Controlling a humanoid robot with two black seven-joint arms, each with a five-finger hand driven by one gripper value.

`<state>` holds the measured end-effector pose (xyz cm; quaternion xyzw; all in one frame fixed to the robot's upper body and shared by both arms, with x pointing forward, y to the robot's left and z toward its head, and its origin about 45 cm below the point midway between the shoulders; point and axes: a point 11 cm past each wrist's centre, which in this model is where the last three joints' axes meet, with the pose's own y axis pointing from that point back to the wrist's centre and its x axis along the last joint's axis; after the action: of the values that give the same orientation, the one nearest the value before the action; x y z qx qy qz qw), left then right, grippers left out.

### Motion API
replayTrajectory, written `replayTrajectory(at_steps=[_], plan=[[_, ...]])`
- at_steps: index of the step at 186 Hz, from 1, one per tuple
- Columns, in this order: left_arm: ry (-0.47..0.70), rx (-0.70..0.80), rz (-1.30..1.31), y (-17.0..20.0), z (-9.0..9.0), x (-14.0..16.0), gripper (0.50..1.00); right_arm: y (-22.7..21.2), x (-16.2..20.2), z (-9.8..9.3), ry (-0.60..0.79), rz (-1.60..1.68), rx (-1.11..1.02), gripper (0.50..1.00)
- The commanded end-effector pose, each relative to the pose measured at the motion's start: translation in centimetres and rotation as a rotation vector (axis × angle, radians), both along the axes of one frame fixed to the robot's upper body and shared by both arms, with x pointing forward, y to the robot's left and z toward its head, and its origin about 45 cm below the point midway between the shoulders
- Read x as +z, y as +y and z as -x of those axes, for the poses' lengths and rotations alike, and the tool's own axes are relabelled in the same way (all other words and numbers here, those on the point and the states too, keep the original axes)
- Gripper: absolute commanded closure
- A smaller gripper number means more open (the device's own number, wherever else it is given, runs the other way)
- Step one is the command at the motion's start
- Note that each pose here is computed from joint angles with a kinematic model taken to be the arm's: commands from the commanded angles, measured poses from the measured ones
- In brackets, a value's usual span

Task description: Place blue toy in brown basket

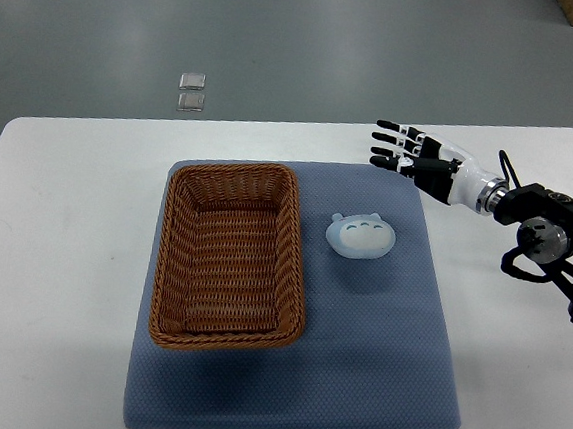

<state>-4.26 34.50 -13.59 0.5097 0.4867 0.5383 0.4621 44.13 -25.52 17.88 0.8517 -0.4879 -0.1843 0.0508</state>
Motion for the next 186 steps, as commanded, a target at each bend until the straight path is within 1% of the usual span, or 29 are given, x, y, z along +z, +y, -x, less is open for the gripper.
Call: replayTrajectory(at_steps=[1, 53, 90, 115, 125, 149, 186], plan=[[-0.001, 0.0, -0.001, 0.0, 0.0, 0.0, 0.5, 0.3, -0.1, 0.1, 0.001, 0.001, 0.01, 0.583], [-0.001, 0.0, 0.002, -0.1, 0.0, 0.0, 0.5, 0.6, -0.1, 0.2, -0.004, 0.013, 0.024, 0.583], [-0.008, -0.002, -0.001, 0.0, -0.5, 0.0, 0.5, 0.7, 0.5, 0.3, -0.037, 0.026, 0.059, 0.583], [-0.009, -0.004, -0.003, 0.1, -0.6, 0.0, 0.5, 1.5, 0.9, 0.8, -0.12, 0.125, 0.148, 0.583], [-0.01, -0.003, -0.003, 0.1, -0.6, 0.0, 0.5, 1.7, 1.0, 1.2, -0.186, 0.225, 0.213, 0.583], [-0.01, -0.003, 0.0, 0.0, -0.6, 0.0, 0.5, 1.7, 0.6, 1.7, -0.294, 0.446, 0.342, 0.583], [-0.009, -0.004, -0.001, 0.0, -0.6, 0.0, 0.5, 1.0, 1.0, 2.1, -0.39, 0.631, 0.467, 0.583]])
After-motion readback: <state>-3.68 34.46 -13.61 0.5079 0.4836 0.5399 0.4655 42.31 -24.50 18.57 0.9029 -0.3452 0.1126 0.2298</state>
